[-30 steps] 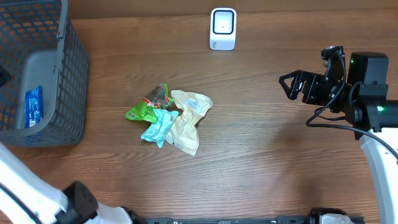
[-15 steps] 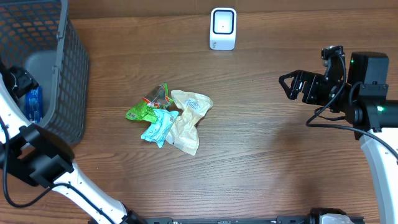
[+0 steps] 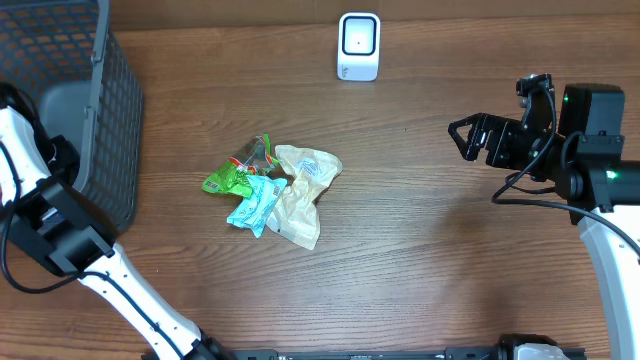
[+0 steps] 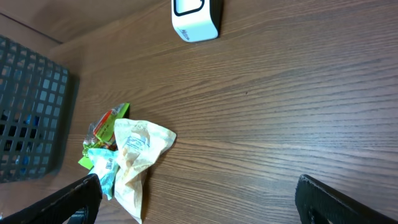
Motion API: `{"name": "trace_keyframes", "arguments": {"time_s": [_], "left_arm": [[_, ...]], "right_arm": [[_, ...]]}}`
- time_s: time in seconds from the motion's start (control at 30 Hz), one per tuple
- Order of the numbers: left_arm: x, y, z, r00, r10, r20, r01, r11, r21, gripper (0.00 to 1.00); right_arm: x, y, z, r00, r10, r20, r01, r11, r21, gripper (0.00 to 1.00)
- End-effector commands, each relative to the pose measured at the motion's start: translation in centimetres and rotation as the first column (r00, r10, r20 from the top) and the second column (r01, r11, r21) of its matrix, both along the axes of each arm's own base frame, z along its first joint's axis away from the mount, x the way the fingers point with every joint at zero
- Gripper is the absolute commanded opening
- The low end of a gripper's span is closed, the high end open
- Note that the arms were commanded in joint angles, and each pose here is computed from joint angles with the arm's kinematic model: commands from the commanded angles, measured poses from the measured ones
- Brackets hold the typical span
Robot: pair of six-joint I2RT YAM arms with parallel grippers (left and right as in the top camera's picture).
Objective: Scan the item barcode
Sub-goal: 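Reach the left gripper into the basket and grasp the blue Oreo pack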
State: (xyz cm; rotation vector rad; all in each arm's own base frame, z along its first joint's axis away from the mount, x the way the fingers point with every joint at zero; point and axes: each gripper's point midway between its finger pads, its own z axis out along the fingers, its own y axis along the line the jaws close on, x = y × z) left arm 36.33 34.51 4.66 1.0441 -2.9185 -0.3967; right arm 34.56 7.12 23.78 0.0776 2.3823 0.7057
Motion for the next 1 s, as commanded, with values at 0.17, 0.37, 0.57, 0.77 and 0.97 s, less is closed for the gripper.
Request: {"name": "trace_keyframes", "arguments": {"time_s": [0.17, 0.37, 0.57, 0.77, 0.97], "left_arm": [[0.1, -0.1, -1.3, 1.000, -0.014, -0.008, 0.014, 0.999, -0.030, 0.04], [0.7, -1.7, -1.3, 0.999, -0.013, 0.038, 0.017, 0.994, -0.110, 0.04], [3.1, -2.5, 3.5, 0.979, 0.015, 0.205, 0.014, 0.990, -0.143, 0.04], [6.3, -3.9, 15.2, 0.863, -0.006, 0.506, 0.069, 0.992, -0.105, 0.04], [6.4, -6.4, 24.3, 0.729, -0.053, 0.682, 0.122, 0.991, -0.053, 0.04]], "right_arm": [[0.1, 0.1, 0.5, 1.000, 0.004, 0.014, -0.004, 1.000, 0.006, 1.00], [0.1, 0.1, 0.5, 1.000, 0.004, 0.015, -0.004, 1.000, 0.006, 1.00], [0.0, 0.1, 0.5, 1.000, 0.004, 0.014, -0.004, 1.000, 0.006, 1.00], [0.0, 0.1, 0.5, 1.000, 0.004, 0.014, -0.004, 1.000, 0.006, 1.00], [0.0, 0.1, 0.4, 1.000, 0.004, 0.010, -0.004, 1.000, 0.006, 1.00]]}}
